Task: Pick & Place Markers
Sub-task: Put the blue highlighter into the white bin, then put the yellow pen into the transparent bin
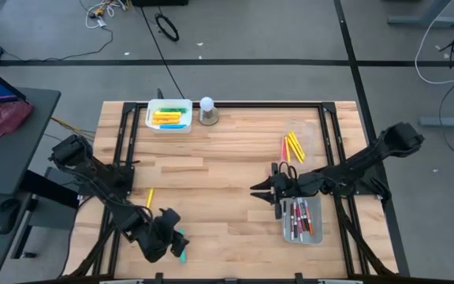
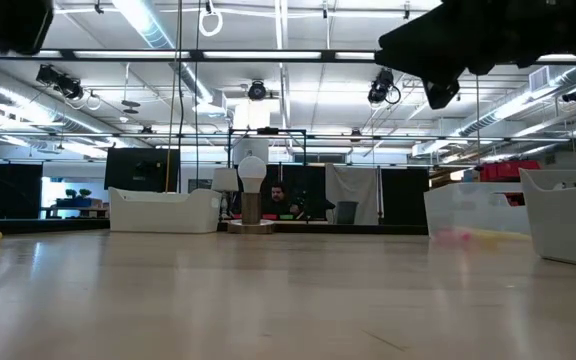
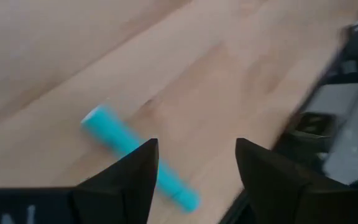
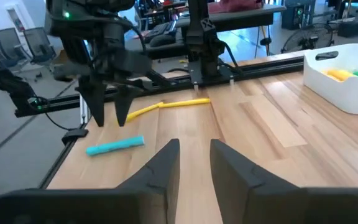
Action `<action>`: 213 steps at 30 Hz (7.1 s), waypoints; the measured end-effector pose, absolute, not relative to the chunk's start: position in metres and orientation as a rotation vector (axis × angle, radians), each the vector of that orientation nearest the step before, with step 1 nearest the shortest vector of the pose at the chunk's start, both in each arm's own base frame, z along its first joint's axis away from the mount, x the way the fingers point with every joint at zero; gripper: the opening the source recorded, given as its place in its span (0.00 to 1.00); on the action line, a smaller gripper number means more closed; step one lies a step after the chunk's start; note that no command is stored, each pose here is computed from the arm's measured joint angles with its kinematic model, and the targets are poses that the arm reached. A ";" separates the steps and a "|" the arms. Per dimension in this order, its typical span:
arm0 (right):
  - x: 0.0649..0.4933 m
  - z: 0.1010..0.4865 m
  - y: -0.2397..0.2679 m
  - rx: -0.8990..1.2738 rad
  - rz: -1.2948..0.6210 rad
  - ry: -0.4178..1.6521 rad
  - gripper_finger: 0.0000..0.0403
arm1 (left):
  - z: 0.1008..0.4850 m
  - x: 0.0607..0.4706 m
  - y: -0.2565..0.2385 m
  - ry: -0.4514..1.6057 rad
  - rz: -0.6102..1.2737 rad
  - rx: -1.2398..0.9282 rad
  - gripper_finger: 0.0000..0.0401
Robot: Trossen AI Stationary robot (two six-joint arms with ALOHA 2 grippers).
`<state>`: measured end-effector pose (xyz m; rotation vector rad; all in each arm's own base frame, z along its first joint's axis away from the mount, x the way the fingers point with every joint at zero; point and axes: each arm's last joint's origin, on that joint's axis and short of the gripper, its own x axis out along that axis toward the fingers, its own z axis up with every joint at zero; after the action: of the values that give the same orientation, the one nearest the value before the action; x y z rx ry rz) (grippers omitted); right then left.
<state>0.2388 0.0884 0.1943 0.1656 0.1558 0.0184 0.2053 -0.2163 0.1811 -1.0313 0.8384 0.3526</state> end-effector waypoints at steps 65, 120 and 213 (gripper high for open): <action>0.244 0.191 0.079 0.246 -0.122 0.132 0.22 | 0.256 0.215 0.161 1.189 0.792 0.008 0.16; 0.246 0.186 0.070 0.274 -0.168 0.169 0.22 | 0.270 0.238 -0.007 1.030 0.446 -0.102 0.31; 0.350 0.174 0.131 -0.012 -0.066 0.136 0.05 | 0.225 0.292 -0.120 -0.059 0.141 -0.036 0.20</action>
<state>0.3503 0.1310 0.1741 -0.0122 0.1361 -0.0663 0.2922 -0.1205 0.2247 -0.0365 -0.0594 0.1408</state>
